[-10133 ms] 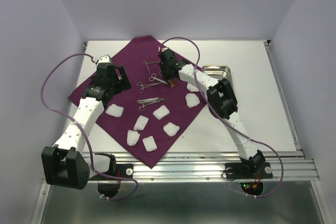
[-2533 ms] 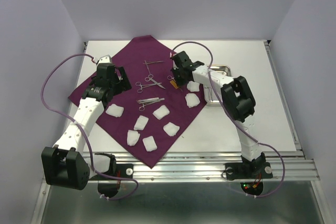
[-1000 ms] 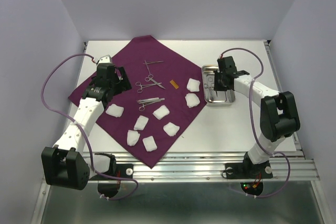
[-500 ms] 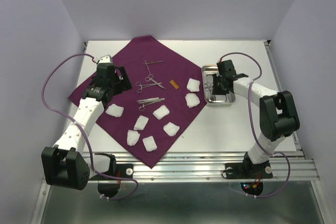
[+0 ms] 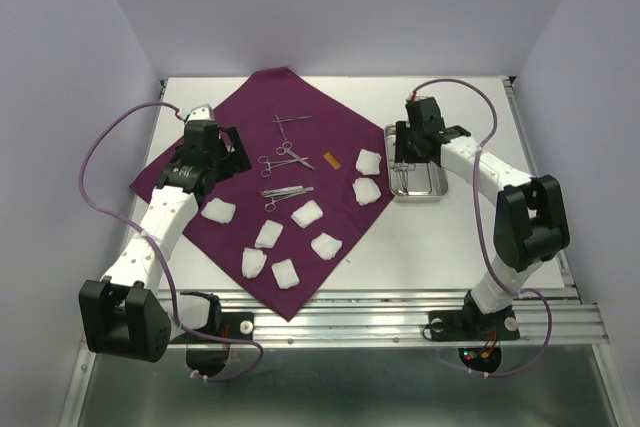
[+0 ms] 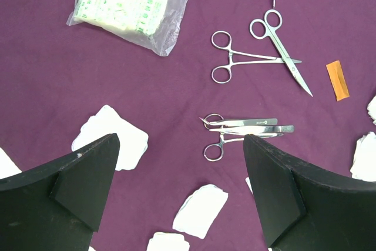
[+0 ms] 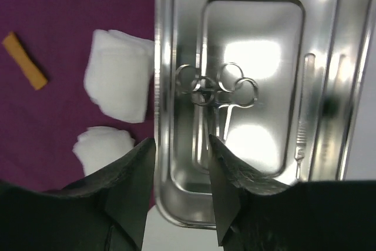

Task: Prepare the surgical pack
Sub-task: Place the medical item in the container, then pick up the medical item from the surgical kit, then place the medical item in the container, then pick up the medical item from the surgical kit.

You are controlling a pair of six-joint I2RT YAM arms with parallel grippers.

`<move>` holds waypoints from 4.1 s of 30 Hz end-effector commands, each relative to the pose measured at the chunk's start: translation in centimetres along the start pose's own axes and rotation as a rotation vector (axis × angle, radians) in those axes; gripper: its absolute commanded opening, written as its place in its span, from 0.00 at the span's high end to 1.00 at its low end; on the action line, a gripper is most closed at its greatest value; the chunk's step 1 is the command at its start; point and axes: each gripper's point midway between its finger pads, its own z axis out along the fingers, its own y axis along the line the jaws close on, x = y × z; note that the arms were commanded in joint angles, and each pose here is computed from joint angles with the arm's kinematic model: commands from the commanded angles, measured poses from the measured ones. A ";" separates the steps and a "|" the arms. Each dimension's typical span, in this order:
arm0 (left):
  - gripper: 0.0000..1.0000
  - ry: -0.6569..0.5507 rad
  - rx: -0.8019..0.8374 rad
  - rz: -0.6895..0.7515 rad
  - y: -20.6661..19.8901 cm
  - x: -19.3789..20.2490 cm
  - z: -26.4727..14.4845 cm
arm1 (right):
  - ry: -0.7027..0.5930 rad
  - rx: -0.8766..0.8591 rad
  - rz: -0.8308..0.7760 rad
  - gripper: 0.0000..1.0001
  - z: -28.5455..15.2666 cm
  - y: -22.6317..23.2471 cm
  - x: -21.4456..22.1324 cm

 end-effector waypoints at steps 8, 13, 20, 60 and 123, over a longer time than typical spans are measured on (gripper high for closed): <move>0.01 -0.068 0.000 -0.017 0.3 -1.5 -1.6 | -0.089 -0.089 -0.202 0.53 0.9 13.2 -3.2; 0.01 -0.069 -0.029 -0.006 1.0 -1.2 -1.7 | -0.041 -0.085 -0.252 0.45 4.2 15.3 -2.8; 0.01 -0.069 -0.038 -0.003 1.3 -1.0 -1.6 | 0.011 -0.116 -0.284 0.45 7.9 16.8 -1.7; 0.01 -0.057 -0.029 -0.013 0.9 -1.0 -1.2 | -0.199 0.014 -0.099 0.99 1.9 7.3 -8.8; 0.08 0.015 0.005 -0.015 -5.6 -6.1 5.8 | -0.222 -0.009 -0.177 0.47 2.0 13.7 -9.4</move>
